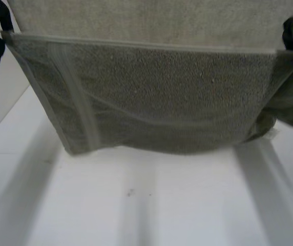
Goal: Fold the laundry
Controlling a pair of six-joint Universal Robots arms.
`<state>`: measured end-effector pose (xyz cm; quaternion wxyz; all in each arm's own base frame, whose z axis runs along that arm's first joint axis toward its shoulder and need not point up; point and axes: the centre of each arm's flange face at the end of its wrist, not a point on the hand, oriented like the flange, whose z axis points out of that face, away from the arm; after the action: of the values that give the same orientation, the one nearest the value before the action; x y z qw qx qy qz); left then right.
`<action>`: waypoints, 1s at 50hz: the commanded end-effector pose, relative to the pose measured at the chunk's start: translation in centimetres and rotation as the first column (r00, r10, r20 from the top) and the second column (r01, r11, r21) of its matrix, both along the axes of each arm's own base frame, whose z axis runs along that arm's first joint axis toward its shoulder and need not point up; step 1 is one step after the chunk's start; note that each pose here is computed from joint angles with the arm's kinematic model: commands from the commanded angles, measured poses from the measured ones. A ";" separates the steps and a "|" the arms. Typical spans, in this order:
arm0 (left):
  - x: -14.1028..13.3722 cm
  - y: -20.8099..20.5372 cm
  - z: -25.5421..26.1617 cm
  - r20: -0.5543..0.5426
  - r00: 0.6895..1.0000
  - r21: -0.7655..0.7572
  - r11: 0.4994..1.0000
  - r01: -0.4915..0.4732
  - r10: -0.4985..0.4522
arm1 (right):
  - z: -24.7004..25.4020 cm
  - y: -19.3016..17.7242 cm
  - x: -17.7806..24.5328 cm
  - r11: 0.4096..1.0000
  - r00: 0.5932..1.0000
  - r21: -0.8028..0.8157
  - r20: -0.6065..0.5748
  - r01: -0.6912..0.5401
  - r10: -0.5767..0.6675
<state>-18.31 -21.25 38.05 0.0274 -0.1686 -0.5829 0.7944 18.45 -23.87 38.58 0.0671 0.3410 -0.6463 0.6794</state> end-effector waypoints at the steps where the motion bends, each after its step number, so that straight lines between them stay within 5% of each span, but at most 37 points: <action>1: -0.8 -3.8 -5.2 0.101 0.995 0.193 0.981 -0.015 -0.004 | -5.3 -2.7 2.0 0.984 0.996 0.172 -0.064 -0.048 0.060; 7: -3.5 -9.2 -9.4 0.210 0.976 0.259 0.966 -0.003 -0.053 | -9.8 -6.8 4.0 0.976 0.986 0.216 -0.157 -0.018 0.053; 13: -7.4 -13.3 -6.8 0.185 0.981 0.122 0.992 0.036 -0.058 | -8.4 -12.4 7.0 0.995 0.993 -0.093 -0.099 0.047 -0.056; 15: -7.6 -14.4 -4.9 0.155 0.988 0.055 0.998 0.017 -0.025 | -5.0 -14.4 7.3 0.943 0.992 -0.310 -0.005 0.122 -0.129; 18: -8.2 -15.3 -1.1 0.080 0.997 -0.075 0.997 -0.008 0.014 | -3.4 -14.7 7.4 0.911 0.988 -0.385 0.038 0.150 -0.147; 24: -9.6 -13.3 1.3 -0.035 0.998 -0.117 0.992 0.039 -0.043 | -3.4 -11.7 9.5 0.927 0.996 -0.365 0.013 0.086 -0.087; 37: -9.9 -9.5 -9.1 -0.100 0.989 0.262 0.956 0.131 -0.109 | -7.5 -6.0 9.8 0.972 0.998 -0.235 -0.056 0.002 -0.015; 50: -14.7 -4.5 -11.9 -0.407 0.892 0.427 0.822 0.378 -0.199 | -0.1 -0.5 8.7 0.922 1.000 -0.388 0.025 -0.002 0.012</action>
<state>-30.71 -27.77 26.99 0.2266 -0.1225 -0.7052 0.6606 27.78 -26.76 34.85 0.1242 0.3327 -0.5300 0.7700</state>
